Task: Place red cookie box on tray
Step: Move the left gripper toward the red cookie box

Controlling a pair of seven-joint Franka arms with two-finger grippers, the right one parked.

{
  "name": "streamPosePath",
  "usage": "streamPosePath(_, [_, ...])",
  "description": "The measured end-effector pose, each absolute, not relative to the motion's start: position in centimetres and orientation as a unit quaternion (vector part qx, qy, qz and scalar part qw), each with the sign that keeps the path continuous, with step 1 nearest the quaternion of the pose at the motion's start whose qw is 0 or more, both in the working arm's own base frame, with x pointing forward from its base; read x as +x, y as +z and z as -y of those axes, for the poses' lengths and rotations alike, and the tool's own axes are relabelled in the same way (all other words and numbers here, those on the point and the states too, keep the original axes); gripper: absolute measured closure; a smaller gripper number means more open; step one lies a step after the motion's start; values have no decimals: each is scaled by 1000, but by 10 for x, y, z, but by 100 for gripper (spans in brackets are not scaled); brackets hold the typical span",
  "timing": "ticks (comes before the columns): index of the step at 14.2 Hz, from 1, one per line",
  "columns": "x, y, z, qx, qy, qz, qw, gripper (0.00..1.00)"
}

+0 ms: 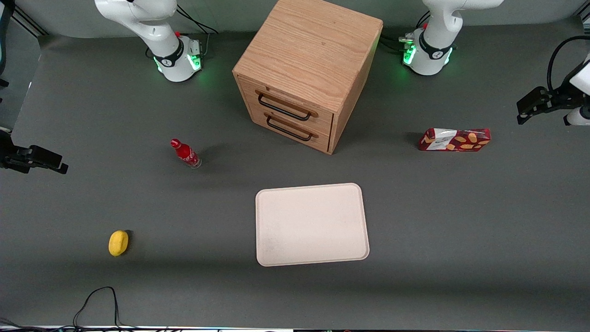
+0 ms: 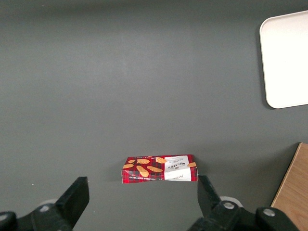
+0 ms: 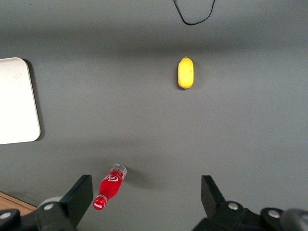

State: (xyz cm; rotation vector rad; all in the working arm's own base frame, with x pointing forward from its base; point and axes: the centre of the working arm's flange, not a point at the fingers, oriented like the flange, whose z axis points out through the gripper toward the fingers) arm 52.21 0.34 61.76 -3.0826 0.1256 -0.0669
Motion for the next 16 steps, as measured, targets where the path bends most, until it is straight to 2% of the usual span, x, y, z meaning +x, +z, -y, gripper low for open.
streamPosePath(5, [523,614,-1,-999,-16,-43,29,0])
streamPosePath(9, [523,553,1,-997,50,-55,29,0])
streamPosePath(12, [517,534,-6,-986,85,-143,20,0])
streamPosePath(16, [515,519,-47,-944,82,-321,-4,0])
